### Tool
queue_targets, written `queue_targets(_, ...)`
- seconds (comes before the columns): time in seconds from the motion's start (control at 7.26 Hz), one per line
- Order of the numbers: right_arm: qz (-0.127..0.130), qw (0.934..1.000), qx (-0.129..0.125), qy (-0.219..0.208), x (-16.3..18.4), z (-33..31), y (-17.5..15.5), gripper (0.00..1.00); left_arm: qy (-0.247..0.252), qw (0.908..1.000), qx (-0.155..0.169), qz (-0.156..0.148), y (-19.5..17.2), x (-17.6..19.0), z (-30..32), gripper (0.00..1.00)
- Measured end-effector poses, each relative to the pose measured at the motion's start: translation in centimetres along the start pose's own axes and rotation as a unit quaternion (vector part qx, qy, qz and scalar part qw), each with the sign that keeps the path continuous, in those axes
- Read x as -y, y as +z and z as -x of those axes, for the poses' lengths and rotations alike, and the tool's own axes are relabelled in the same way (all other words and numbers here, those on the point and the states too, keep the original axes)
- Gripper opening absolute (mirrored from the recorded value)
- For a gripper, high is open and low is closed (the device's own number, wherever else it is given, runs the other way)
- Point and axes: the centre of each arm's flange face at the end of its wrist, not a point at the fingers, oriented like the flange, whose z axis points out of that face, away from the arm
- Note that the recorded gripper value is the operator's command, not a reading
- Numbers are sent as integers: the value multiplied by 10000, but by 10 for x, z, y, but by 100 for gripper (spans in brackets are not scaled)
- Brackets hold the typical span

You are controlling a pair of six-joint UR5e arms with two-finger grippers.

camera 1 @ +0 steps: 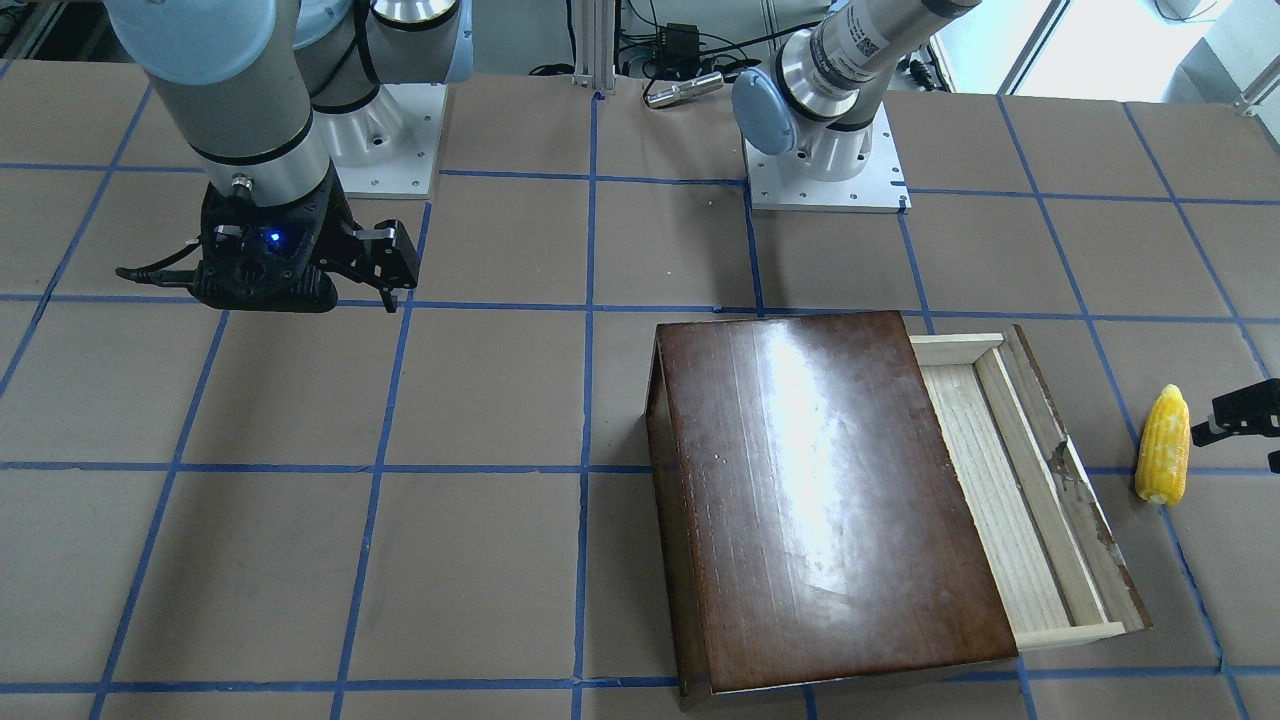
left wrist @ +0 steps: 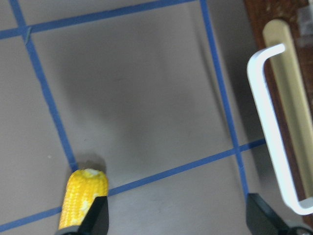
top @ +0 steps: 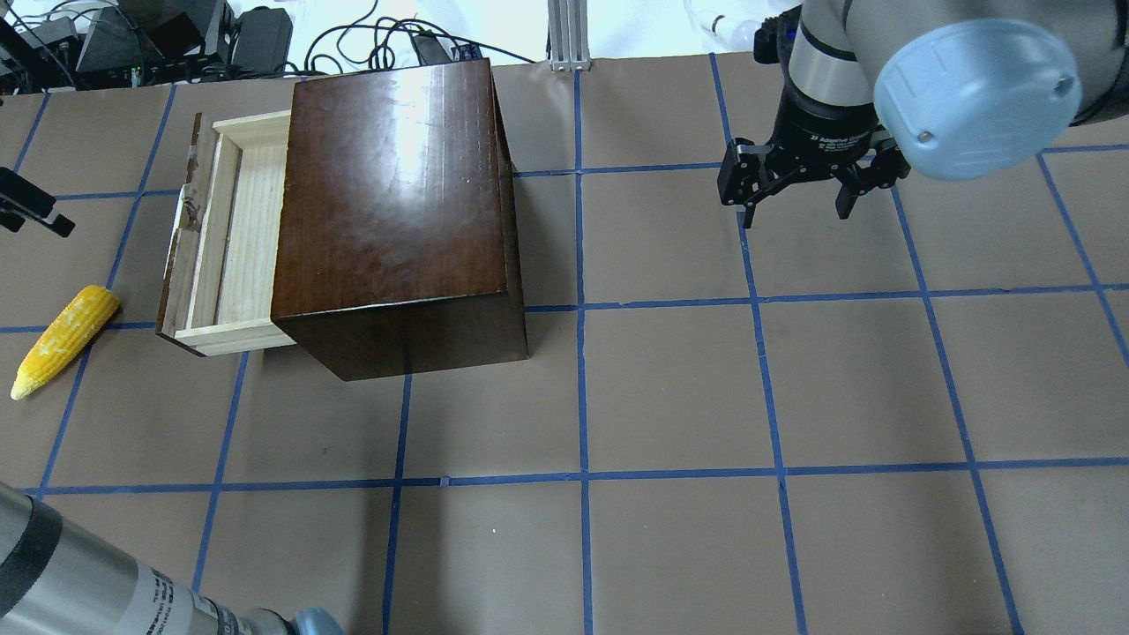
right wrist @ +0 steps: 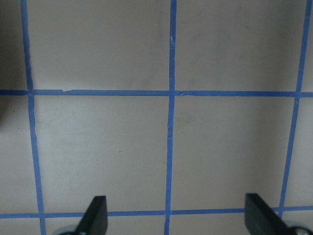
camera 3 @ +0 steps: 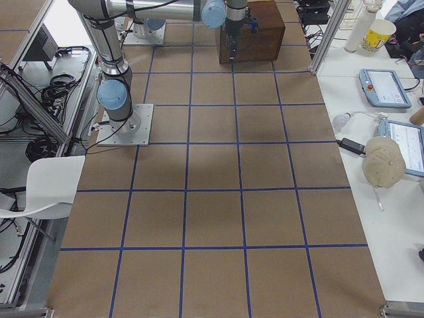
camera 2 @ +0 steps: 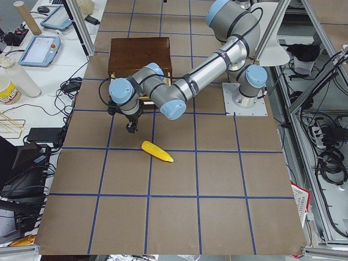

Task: Open drawer and put corn inside
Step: 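Release the handle and move the left gripper over the yellow corn, then lower the left gripper and grasp the yellow corn cob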

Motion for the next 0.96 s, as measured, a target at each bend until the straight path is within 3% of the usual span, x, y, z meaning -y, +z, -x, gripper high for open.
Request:
queue_targets(0.41, -1, 10000, 4, 0, 0, 0, 0, 100, 337, 9989, 290, 162, 49, -18, 15, 100)
queue_targets(0.96, 0, 10000, 2, 0, 0, 0, 0, 100, 513, 9970, 304, 496, 117, -74, 34, 100)
